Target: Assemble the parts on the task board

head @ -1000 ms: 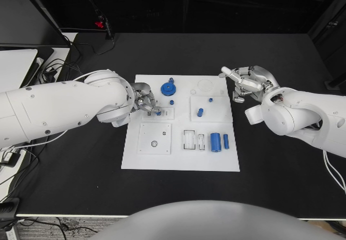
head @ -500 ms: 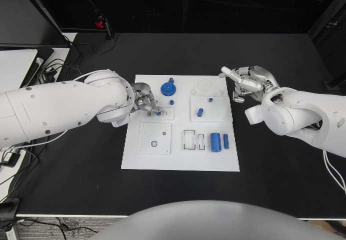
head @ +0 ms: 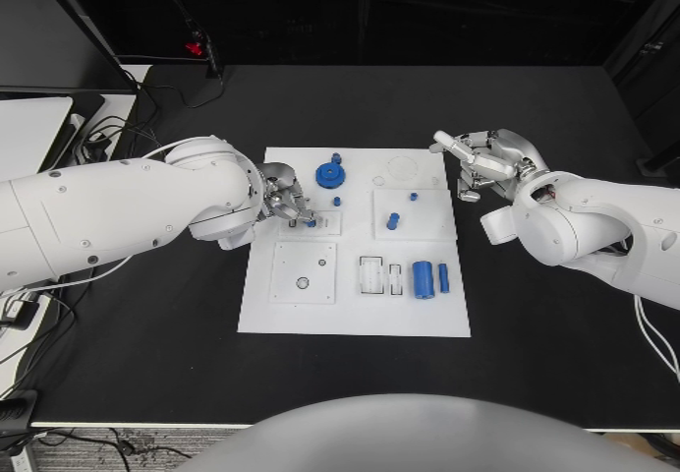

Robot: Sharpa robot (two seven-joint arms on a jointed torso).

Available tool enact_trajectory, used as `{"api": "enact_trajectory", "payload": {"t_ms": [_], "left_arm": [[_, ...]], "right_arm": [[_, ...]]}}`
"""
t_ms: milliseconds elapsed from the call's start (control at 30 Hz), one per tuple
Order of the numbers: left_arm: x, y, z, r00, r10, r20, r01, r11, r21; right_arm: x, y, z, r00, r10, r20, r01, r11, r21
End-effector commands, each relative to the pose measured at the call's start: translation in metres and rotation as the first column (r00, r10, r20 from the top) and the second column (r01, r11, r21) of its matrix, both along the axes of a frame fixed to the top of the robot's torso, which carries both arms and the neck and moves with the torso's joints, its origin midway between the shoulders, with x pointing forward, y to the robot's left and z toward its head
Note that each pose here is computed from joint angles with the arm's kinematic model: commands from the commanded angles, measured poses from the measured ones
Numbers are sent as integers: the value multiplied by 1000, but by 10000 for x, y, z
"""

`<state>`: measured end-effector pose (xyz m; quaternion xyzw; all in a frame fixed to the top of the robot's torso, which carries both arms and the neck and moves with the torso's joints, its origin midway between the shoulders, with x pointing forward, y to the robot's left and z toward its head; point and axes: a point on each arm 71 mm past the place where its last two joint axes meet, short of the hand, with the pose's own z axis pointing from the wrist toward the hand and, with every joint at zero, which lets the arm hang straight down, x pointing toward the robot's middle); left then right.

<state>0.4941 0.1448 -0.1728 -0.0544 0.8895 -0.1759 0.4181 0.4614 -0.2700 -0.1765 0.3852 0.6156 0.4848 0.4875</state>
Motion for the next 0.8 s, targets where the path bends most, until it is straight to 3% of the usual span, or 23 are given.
{"api": "enact_trajectory", "payload": {"t_ms": [33,800], "left_arm": [[-36,-6,-59,999,-18,-37,19,999,32],[-44,-3,-71,998,-32,-54,34,999,42]], "right_arm": [[-1,7,14,1000,3,9,-3,1000,4],[-2,1,14,1000,2,9,-2,1000,4]]}}
